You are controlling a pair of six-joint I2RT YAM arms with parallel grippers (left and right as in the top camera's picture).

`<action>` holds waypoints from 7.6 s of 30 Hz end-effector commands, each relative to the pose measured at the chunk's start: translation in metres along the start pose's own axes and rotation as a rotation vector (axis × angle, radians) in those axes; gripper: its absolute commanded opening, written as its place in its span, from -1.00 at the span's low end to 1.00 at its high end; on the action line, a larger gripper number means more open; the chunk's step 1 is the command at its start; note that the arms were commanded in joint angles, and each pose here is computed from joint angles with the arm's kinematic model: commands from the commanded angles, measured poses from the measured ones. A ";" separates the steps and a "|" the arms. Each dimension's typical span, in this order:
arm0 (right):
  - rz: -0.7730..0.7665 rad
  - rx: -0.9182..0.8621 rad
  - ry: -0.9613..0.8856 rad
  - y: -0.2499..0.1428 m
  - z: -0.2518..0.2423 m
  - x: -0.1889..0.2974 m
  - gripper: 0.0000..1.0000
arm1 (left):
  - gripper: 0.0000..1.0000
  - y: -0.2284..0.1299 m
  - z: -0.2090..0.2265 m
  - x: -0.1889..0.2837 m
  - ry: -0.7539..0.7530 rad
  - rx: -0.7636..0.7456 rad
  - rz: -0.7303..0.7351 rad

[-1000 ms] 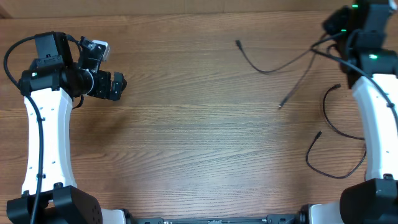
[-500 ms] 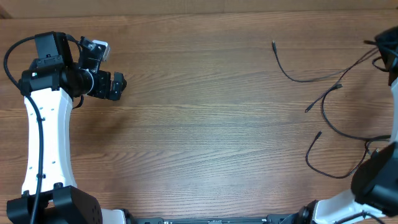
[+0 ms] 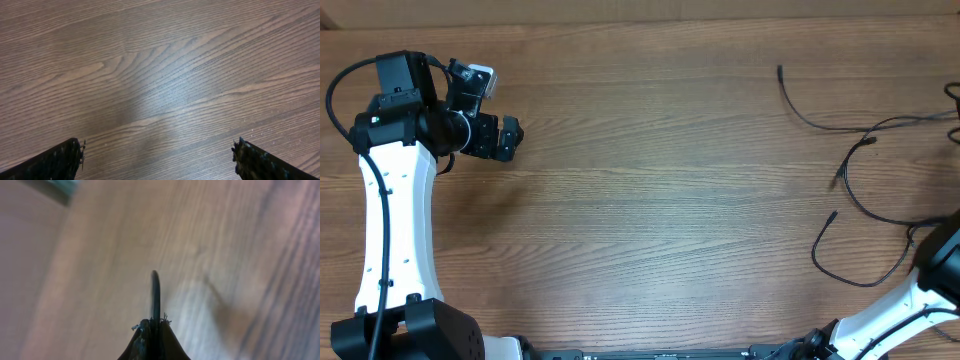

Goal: Untangle cables

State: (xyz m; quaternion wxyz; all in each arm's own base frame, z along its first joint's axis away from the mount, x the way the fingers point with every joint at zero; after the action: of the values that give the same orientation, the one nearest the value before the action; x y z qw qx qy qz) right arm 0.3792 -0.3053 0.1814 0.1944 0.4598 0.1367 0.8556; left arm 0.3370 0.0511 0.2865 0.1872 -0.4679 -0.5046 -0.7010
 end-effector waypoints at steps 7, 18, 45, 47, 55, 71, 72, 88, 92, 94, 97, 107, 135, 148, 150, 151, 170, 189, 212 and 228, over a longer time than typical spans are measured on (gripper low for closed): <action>0.047 -0.028 -0.005 0.023 -0.028 -0.018 1.00 | 0.99 0.003 0.000 -0.001 -0.013 -0.021 -0.014; 0.162 0.084 0.231 0.030 -0.003 0.015 1.00 | 0.99 0.003 0.000 -0.001 -0.013 -0.021 -0.014; -0.032 0.697 0.618 -0.029 0.078 0.283 1.00 | 0.99 0.003 0.000 -0.001 -0.012 -0.020 -0.014; -0.010 0.761 0.630 -0.051 0.083 0.293 1.00 | 0.99 0.003 0.000 -0.001 -0.013 -0.021 -0.014; 0.131 0.973 0.531 -0.136 0.079 0.310 1.00 | 0.99 0.003 0.000 -0.001 -0.012 -0.020 -0.014; 0.153 1.053 0.477 -0.162 0.073 0.318 1.00 | 0.99 0.003 0.000 -0.001 -0.012 -0.020 -0.014; 0.153 1.053 0.477 -0.162 0.073 0.318 1.00 | 0.99 0.003 0.000 -0.001 -0.012 -0.020 -0.014; 0.154 1.053 0.476 -0.162 0.073 0.317 1.00 | 0.99 0.003 0.000 -0.001 -0.012 -0.020 -0.014; 0.154 1.053 0.476 -0.162 0.073 0.317 1.00 | 0.99 0.003 0.000 -0.001 -0.013 -0.021 -0.014; 0.154 1.053 0.476 -0.162 0.073 0.317 1.00 | 0.99 0.003 0.000 -0.001 -0.012 -0.020 -0.014; 0.154 1.053 0.476 -0.162 0.073 0.317 1.00 | 0.99 0.003 0.000 -0.001 -0.012 -0.020 -0.014; 0.154 1.053 0.476 -0.162 0.073 0.317 1.00 | 0.99 0.003 0.000 -0.001 -0.012 -0.021 -0.014; 0.154 1.053 0.476 -0.162 0.073 0.317 1.00 | 0.99 0.026 -0.048 0.043 0.034 -0.170 -0.121; 0.153 1.053 0.476 -0.162 0.073 0.317 1.00 | 0.99 0.030 -0.099 0.069 0.085 -0.359 -0.403; 0.154 1.053 0.476 -0.162 0.073 0.317 1.00 | 0.99 0.019 -0.106 0.065 0.119 -0.399 -0.527; 0.154 1.053 0.476 -0.162 0.073 0.317 1.00 | 0.99 0.015 -0.108 0.065 0.129 -0.411 -0.563; 0.154 1.053 0.476 -0.162 0.073 0.317 1.00 | 0.99 -0.087 -0.159 0.064 0.457 -0.668 -1.222; 0.154 1.053 0.476 -0.162 0.073 0.317 1.00 | 0.99 -0.146 -0.169 0.023 0.518 -0.665 -1.209; 0.154 1.053 0.476 -0.162 0.073 0.317 1.00 | 0.99 -0.176 -0.158 -0.021 0.349 -0.213 -0.897; 0.154 1.053 0.476 -0.162 0.073 0.317 1.00 | 0.99 -0.177 -0.153 -0.020 0.380 -0.107 -0.888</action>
State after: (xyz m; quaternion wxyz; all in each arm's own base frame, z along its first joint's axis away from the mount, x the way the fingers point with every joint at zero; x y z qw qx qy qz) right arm 0.3166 -0.0125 0.3820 -0.1648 0.3047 0.5466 0.7624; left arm 0.1451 -0.0167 0.1670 -0.0773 -0.0900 -0.5662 -0.8157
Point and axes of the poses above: each gripper's point midway between its finger pads, its own x axis back along the fingers, its own z axis along the line the jaws close on, y = z × x, the point moved 10 cm from there along x, back along the fingers, and after that the axes turned 14 degrees about -x, right-handed, at the moved point
